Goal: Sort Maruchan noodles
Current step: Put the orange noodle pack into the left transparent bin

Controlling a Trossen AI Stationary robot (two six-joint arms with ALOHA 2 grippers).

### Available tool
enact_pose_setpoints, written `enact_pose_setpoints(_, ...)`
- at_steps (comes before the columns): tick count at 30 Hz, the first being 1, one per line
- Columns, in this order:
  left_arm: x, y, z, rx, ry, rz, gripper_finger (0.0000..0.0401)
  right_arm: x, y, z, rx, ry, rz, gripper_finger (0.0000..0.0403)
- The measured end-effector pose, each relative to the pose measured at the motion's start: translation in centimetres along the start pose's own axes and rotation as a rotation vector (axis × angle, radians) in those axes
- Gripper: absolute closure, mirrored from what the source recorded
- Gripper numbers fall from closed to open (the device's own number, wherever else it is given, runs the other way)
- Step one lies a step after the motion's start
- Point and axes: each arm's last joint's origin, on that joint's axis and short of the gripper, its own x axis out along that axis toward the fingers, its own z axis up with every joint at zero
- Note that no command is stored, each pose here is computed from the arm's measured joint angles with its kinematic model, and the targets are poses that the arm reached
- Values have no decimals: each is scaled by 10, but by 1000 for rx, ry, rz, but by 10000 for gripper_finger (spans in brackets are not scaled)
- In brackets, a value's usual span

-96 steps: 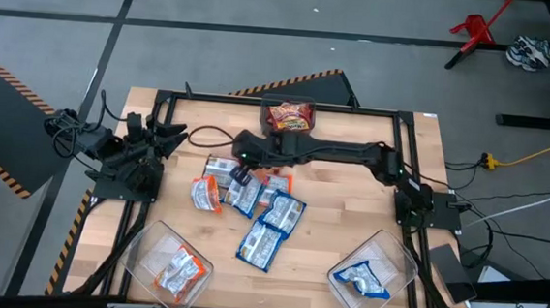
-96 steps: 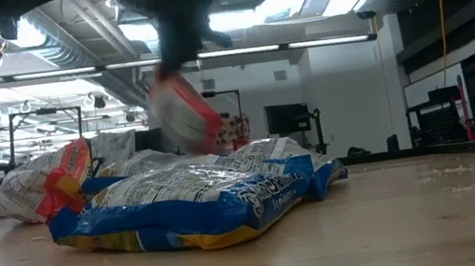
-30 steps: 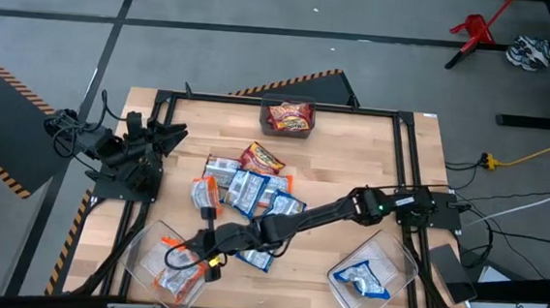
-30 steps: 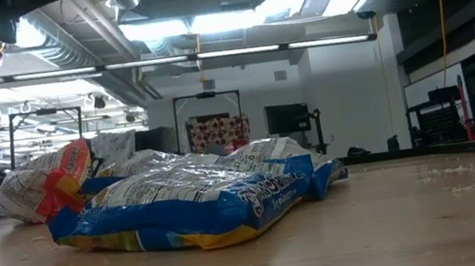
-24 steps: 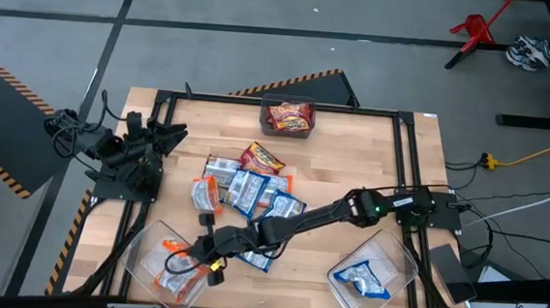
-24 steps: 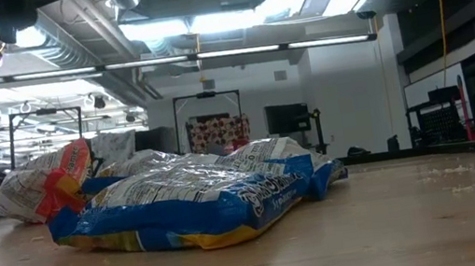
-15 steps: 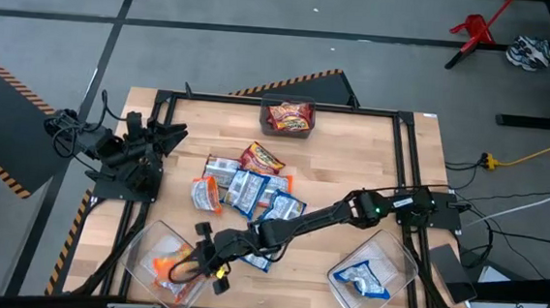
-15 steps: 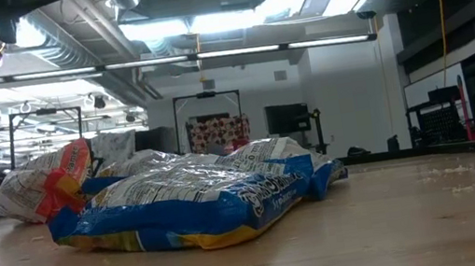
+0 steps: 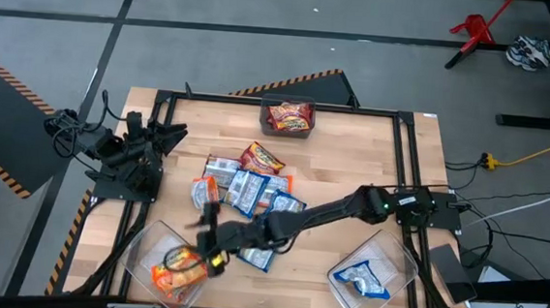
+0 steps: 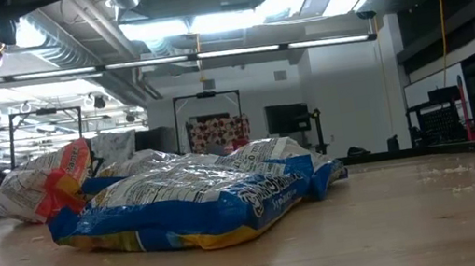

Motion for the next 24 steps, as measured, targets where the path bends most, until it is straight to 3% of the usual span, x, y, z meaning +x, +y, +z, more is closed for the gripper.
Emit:
enact_pose_setpoints(3,0,0,0,-1,0,0,225,-15,-17,9,-54,86,-97,165)
enact_pose_setpoints(8,0,0,0,3,0,-1,225,-15,-37,-10,-84,250,-81,158)
enact_pose_setpoints(18,0,2,-3,41,22,8,225,21,-42,-70,-44,400,-41,34)
enact_pose_setpoints(24,0,2,-4,57,31,13,225,45,-41,-110,-97,469,-72,18)
